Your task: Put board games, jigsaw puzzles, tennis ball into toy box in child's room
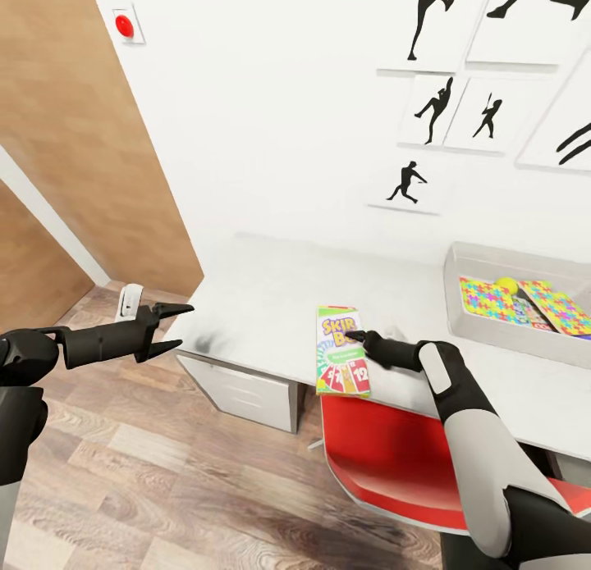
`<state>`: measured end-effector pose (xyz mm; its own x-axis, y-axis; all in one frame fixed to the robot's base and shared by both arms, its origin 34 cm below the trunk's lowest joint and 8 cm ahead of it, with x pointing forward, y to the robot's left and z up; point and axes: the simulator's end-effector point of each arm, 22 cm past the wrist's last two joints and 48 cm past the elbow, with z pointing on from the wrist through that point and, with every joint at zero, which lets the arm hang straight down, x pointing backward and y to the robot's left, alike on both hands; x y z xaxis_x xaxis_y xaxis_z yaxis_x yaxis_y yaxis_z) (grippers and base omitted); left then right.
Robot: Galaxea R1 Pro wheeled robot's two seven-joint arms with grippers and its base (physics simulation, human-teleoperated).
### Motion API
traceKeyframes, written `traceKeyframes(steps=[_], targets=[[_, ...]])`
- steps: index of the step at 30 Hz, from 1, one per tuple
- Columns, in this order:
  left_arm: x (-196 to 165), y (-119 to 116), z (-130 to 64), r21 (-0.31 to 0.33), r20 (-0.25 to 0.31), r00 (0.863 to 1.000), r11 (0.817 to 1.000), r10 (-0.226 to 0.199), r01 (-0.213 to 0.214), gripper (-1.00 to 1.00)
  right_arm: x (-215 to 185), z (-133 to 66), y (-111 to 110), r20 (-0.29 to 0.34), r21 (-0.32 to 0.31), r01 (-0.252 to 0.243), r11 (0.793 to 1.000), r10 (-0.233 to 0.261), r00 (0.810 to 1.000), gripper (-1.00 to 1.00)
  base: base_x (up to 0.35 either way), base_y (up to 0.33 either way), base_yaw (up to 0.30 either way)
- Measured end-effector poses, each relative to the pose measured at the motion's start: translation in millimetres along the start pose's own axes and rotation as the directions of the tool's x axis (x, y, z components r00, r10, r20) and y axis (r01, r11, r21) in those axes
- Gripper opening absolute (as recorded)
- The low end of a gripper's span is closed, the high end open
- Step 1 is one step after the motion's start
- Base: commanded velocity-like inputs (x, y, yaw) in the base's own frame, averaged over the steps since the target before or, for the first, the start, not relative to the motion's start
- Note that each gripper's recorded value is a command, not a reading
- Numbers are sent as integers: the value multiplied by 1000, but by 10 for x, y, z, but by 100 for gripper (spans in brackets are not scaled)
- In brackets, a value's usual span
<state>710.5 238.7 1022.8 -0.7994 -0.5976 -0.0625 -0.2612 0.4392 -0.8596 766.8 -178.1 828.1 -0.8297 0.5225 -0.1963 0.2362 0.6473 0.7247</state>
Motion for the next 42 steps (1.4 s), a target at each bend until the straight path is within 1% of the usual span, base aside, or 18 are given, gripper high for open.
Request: traceKeyframes(steps=[1,2,3,4,6,12,17,25,34,37,39,41,42], targets=[[0,-1,1,0,0,1000,1000,0,0,100,17,-18,-12,-14,0,-7,1000,7,1000,100,-2,0,0],[1,-1,2,0,0,1000,1000,0,0,100,57,-60,-40,-46,3,-16,1000,16,999,100,-2,0,0],[1,-1,4,0,0,1000,1000,0,0,100,84,-83,-53,-66,5,-17,1000,18,998,100,-1,0,0],[2,-2,7,1,-1,1000,1000,-1,1,100,137,-120,-74,-101,9,-17,1000,18,995,100,0,0,0],[4,-5,10,2,-1,1000,1000,-1,1,100,180,-163,-64,-134,1,-24,1000,24,991,100,0,0,0],[7,-10,14,5,-2,1000,1000,-2,2,100,128,-213,-74,-126,-9,-22,1000,21,992,100,0,0,0],[8,-10,15,5,-2,1000,1000,-2,2,100,139,-204,-60,-128,-12,-22,1000,21,992,100,0,0,25],[9,-17,9,5,-1,1000,1000,-1,1,100,180,-187,-67,-136,-10,-31,999,30,990,100,0,0,158],[10,-19,10,5,-1,1000,1000,-1,1,100,166,-200,-84,-134,-7,-32,999,31,990,100,0,0,13],[12,-20,12,5,-2,1000,1000,-1,1,100,127,-222,-102,-126,-6,-35,999,34,991,100,0,0,1],[16,-27,15,8,-3,1000,1000,-1,1,100,67,-254,-120,-110,-8,-47,999,46,993,100,28,20,0],[22,-34,16,10,-4,1000,1000,-1,1,100,36,-278,-141,-103,-5,-48,999,48,994,100,148,110,0],[24,-37,18,12,-4,1000,1000,-1,1,100,-5,-290,-159,-89,-3,-45,999,44,995,100,194,146,0]])
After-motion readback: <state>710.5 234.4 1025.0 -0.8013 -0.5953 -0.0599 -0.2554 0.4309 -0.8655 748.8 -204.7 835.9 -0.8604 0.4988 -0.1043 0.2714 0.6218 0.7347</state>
